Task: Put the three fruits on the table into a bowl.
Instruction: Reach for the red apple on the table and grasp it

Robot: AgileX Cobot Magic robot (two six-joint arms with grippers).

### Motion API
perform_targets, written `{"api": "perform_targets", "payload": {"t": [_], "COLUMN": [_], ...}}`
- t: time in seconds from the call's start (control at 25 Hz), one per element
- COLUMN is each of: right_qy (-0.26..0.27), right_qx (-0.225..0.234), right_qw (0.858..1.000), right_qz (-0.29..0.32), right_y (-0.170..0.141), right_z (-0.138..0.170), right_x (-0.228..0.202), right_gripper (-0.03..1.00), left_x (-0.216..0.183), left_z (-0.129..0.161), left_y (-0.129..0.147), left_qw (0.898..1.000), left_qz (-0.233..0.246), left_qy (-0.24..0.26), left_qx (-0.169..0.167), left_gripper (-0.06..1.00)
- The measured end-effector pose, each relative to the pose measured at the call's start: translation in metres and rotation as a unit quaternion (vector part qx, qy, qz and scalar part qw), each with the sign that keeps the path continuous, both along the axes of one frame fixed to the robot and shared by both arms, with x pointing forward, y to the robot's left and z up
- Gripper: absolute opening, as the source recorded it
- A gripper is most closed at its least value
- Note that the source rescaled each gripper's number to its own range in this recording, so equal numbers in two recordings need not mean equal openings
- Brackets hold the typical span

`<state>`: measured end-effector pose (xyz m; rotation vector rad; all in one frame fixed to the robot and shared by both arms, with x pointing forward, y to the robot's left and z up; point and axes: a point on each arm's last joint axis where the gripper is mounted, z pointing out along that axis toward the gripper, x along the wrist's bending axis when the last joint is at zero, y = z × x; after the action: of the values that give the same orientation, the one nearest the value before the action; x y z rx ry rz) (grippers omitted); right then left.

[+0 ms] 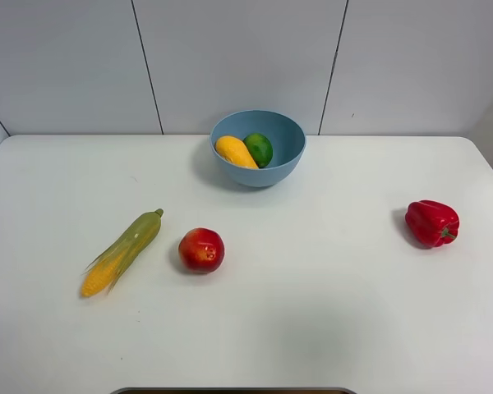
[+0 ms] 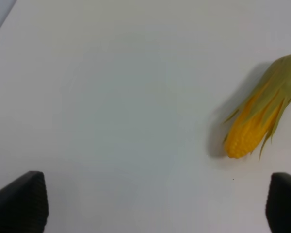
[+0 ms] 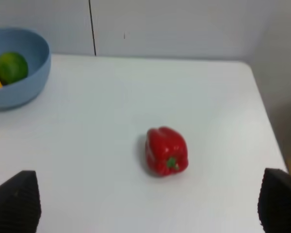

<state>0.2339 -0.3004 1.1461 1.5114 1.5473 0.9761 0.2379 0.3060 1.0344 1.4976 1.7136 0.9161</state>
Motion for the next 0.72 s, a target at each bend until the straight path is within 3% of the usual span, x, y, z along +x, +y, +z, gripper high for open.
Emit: {"api": "perform_targets", "payload": {"t": [0.4,0.72], "right_qy": [-0.01,-0.001], "right_qx": [0.015,0.001], "right_qw": [1.0,1.0], "right_qz": [0.002,0.004], "right_y": [0.001,0.0], "right_z": [-0.062,-0.077], "right_x": [-0.011,-0.011], "right_gripper": [1.0,1.0], "left_x": [0.0,0.0], "left_z": [0.0,0.0], "left_y": [0.0,0.0], "left_qw": [1.0,1.0], "left_qz": [0.0,0.0], "left_qy": [0.0,0.0], "left_qx": [0.0,0.0], "left_gripper": [1.0,1.0]}}
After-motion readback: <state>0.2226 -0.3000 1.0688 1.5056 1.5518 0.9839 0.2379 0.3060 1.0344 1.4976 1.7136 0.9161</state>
